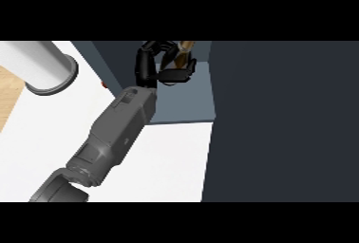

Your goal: Pick up the wine, place it into the cabinet and close the cabinet

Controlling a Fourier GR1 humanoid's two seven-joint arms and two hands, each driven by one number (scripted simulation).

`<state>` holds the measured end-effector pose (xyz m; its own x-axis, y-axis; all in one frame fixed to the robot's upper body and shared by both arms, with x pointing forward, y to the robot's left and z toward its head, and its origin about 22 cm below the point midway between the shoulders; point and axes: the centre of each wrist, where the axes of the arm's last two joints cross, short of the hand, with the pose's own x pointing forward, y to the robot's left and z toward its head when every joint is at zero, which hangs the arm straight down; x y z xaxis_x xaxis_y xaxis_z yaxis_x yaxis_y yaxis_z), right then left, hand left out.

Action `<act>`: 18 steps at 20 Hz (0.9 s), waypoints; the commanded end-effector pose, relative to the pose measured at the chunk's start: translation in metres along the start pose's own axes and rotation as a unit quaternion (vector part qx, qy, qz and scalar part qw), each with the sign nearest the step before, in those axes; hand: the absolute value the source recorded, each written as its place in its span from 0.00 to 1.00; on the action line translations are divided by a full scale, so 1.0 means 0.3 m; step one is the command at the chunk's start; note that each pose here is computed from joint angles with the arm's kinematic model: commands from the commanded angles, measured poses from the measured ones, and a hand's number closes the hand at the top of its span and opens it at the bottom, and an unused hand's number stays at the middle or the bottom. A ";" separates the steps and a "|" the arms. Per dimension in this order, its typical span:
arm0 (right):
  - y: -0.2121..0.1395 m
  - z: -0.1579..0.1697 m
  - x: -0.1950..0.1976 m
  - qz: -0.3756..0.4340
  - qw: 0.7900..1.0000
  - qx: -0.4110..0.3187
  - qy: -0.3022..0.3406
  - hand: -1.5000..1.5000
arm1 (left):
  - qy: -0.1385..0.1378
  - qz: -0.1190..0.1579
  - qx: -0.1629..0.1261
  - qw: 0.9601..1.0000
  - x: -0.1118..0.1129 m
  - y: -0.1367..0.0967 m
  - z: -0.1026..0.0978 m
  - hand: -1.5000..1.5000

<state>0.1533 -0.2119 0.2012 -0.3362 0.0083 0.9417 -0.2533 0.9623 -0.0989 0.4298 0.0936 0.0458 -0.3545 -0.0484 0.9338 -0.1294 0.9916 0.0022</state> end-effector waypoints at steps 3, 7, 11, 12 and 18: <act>0.021 0.036 0.037 -0.026 0.999 0.017 -0.019 0.00 | 0.035 0.037 0.035 0.998 0.010 -0.007 -0.022 1.00; 0.021 0.031 0.022 -0.022 0.999 0.010 -0.022 0.00 | 0.057 0.080 0.032 0.995 -0.005 0.015 -0.021 1.00; 0.000 0.022 0.016 -0.027 0.999 0.015 -0.026 0.00 | 0.047 0.067 0.042 0.996 -0.028 0.060 -0.022 1.00; 0.007 0.020 0.003 -0.026 0.999 0.021 -0.027 0.00 | 0.053 0.065 0.043 0.996 -0.022 0.121 -0.052 1.00; 0.028 0.028 0.002 -0.024 0.999 0.014 -0.027 0.00 | 0.048 0.056 0.045 0.996 -0.031 0.021 -0.005 1.00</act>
<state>0.1554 -0.2072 0.1966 -0.3497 -0.0232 0.9366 -0.2856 0.9547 -0.0830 0.4331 0.1003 0.0377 -0.2911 0.0895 0.9525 -0.1502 0.9790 -0.1379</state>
